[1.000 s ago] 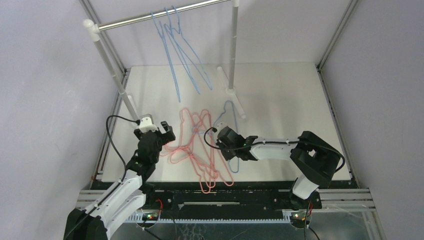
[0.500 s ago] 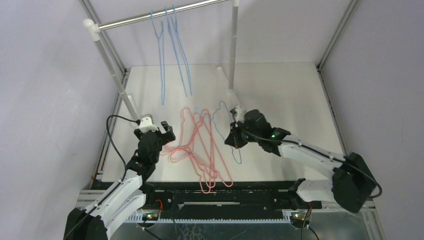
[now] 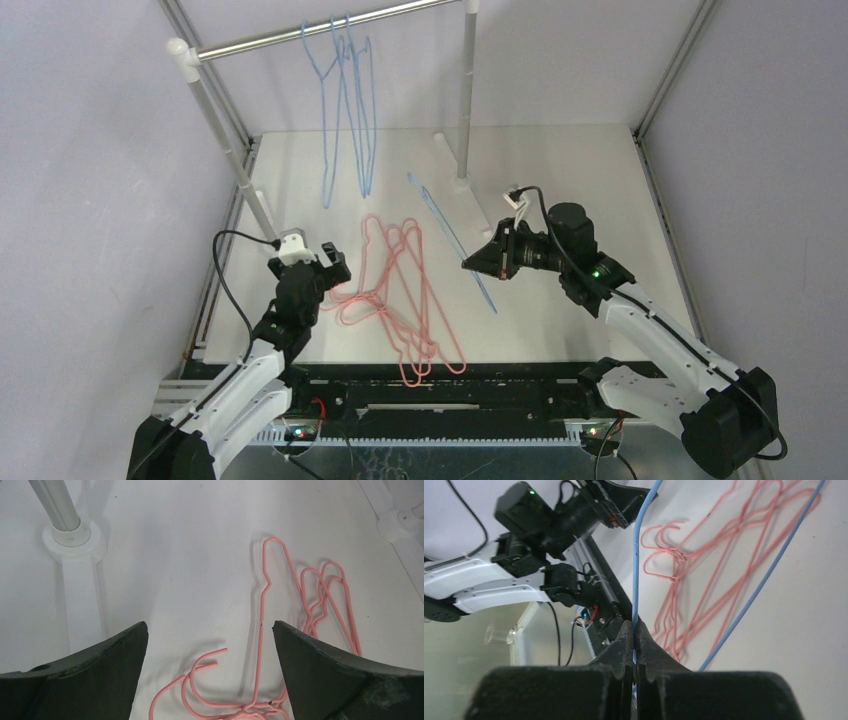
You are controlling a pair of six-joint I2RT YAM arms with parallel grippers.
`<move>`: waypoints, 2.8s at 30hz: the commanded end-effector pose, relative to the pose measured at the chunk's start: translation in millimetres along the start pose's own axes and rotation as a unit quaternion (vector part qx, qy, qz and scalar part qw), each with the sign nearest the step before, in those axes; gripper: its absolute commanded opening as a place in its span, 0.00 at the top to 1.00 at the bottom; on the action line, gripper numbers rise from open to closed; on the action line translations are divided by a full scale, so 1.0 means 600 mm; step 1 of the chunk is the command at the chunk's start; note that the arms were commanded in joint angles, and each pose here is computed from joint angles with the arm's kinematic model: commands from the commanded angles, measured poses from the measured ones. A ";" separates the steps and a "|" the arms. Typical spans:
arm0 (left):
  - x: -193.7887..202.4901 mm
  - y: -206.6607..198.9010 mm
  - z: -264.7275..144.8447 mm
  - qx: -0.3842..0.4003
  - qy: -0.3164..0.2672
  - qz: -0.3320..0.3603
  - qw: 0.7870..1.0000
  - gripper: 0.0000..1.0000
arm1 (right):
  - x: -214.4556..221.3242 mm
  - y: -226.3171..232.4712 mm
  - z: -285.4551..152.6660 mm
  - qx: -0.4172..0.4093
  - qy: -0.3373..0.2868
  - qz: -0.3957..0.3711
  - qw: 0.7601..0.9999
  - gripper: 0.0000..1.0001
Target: Organize the hangers
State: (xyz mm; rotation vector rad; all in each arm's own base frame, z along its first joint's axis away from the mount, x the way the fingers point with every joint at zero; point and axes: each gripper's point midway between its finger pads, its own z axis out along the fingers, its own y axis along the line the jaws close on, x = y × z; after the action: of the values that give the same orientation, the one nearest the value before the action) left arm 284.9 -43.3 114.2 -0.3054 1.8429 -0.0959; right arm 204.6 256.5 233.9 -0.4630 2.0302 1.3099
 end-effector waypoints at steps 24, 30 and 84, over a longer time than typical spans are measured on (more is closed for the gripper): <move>-0.019 -0.011 -0.002 0.015 -0.026 -0.017 0.999 0.01 | -0.424 0.167 0.028 -0.084 -0.283 -0.173 0.940 1.00; -0.018 -0.013 -0.001 0.018 -0.024 -0.018 0.999 0.01 | -0.462 0.127 0.093 -0.074 -0.281 -0.161 0.943 1.00; -0.026 -0.018 -0.003 0.024 -0.030 -0.023 0.999 0.01 | -0.306 0.227 0.440 -0.215 -0.049 -0.132 0.967 1.00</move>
State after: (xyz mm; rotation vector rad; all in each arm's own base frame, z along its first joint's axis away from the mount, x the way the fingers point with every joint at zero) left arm 286.8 -47.4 124.8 -0.3012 1.8058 -0.1340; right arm 374.0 525.1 380.6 -0.6920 1.5608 1.5144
